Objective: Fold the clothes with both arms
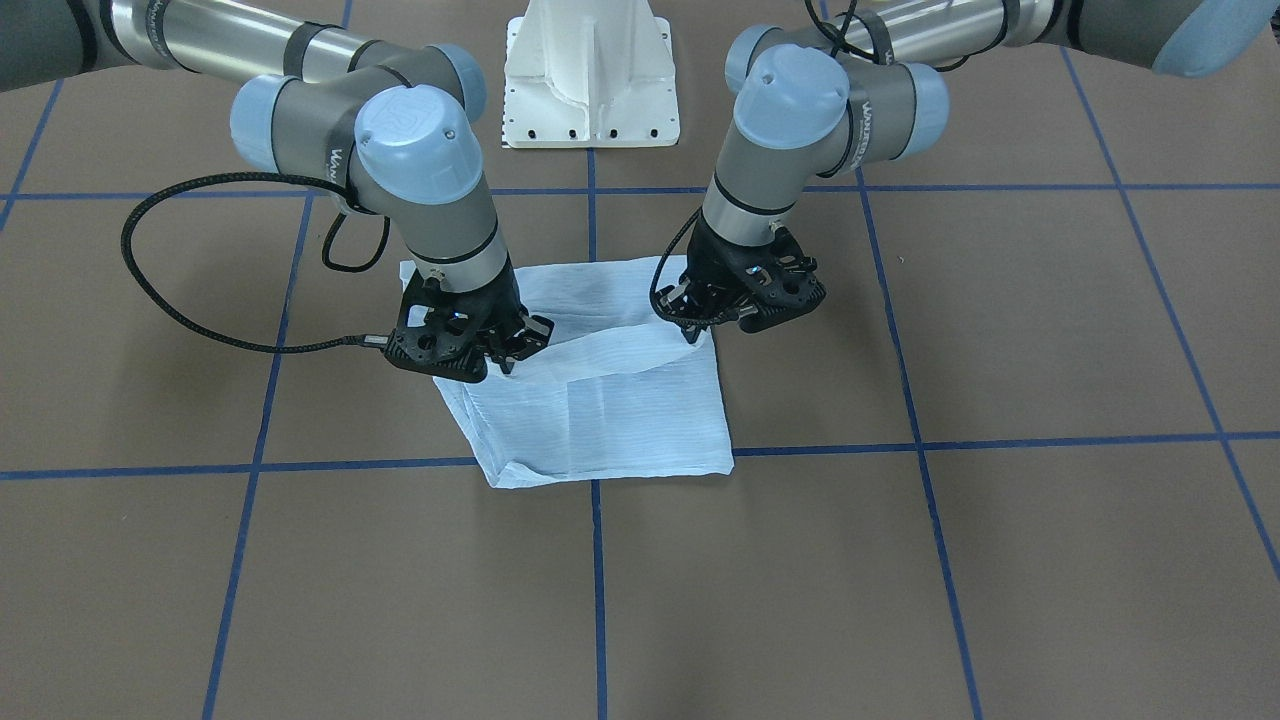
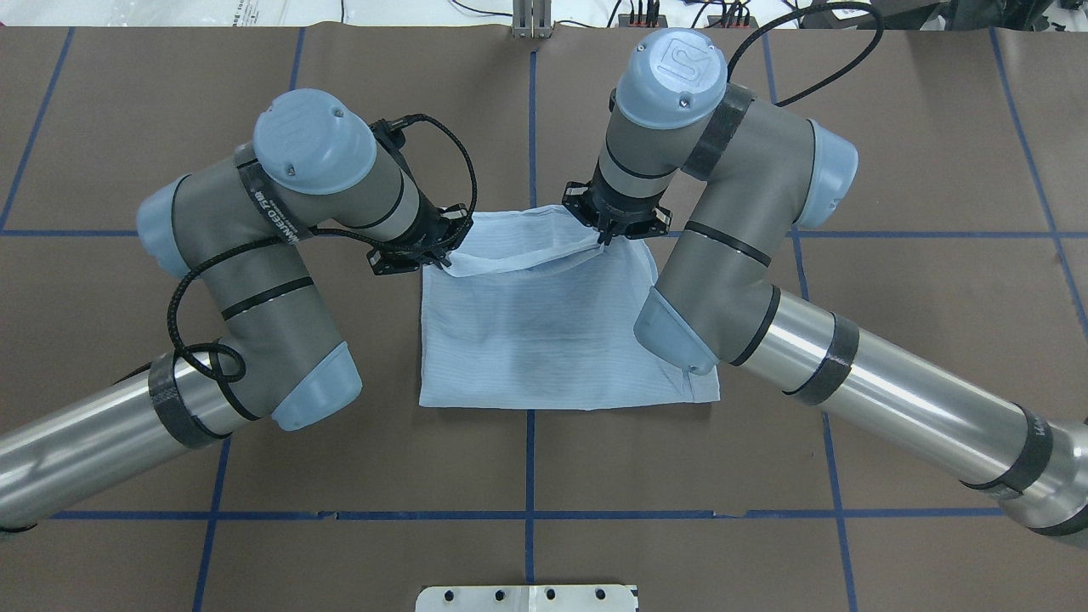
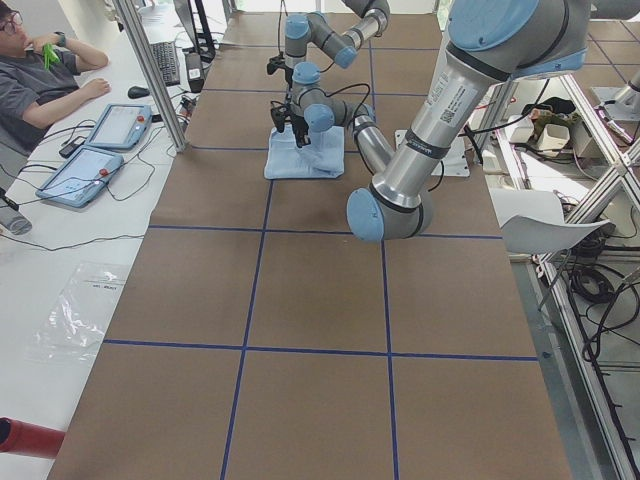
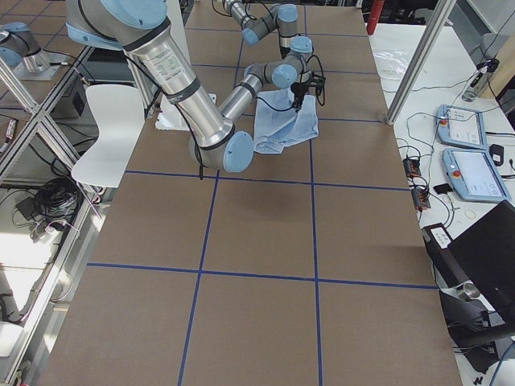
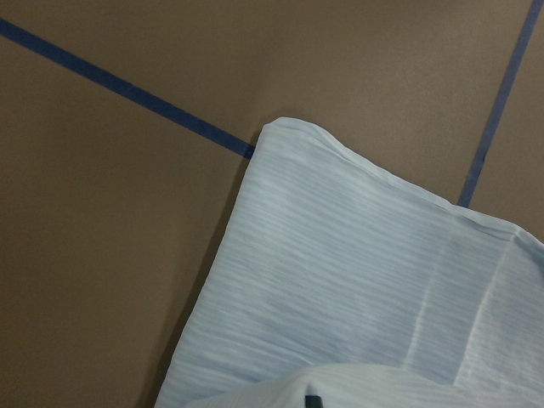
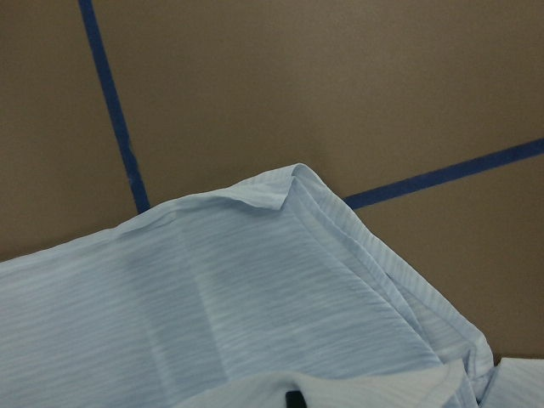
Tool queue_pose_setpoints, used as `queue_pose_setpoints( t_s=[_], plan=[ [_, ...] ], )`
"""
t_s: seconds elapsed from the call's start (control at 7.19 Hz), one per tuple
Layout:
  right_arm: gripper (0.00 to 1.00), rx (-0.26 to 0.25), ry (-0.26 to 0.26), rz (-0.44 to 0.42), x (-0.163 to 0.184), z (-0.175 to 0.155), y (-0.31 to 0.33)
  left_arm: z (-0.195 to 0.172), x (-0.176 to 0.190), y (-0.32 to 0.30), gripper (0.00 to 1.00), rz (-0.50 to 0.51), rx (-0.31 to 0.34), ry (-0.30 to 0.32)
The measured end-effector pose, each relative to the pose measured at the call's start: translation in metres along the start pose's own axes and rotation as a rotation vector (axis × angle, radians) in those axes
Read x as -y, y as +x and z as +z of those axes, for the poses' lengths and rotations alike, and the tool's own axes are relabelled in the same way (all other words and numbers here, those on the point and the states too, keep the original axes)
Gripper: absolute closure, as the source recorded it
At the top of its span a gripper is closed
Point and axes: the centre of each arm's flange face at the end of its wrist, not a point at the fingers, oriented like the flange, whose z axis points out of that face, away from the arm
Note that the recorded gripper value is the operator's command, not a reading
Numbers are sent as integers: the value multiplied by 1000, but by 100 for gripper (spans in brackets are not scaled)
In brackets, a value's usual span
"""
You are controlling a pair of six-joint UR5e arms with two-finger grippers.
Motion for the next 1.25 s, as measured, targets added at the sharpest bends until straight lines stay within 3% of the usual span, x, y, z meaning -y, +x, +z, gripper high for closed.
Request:
queue_pose_setpoints(
  t_s=[0.42, 0.7, 0.83, 0.97, 1.11, 1.25],
  plan=[
    [100, 28, 7, -12, 24, 37, -15, 14, 26, 2, 100, -9, -14, 21],
    [100, 37, 7, -16, 27, 42, -20, 17, 31, 2, 100, -12, -12, 24],
    [1, 39, 7, -15, 27, 42, -21, 17, 32, 3, 62, -16, -11, 26],
    [0, 39, 9, -13, 27, 42, -21, 17, 35, 3, 26, -23, -11, 30],
    [0, 40, 11, -13, 29, 41, -20, 14, 41, 3, 1, -31, -12, 37],
    [0, 40, 13, -13, 31, 40, -19, 12, 47, 3, 0, -39, -12, 45]
  ],
)
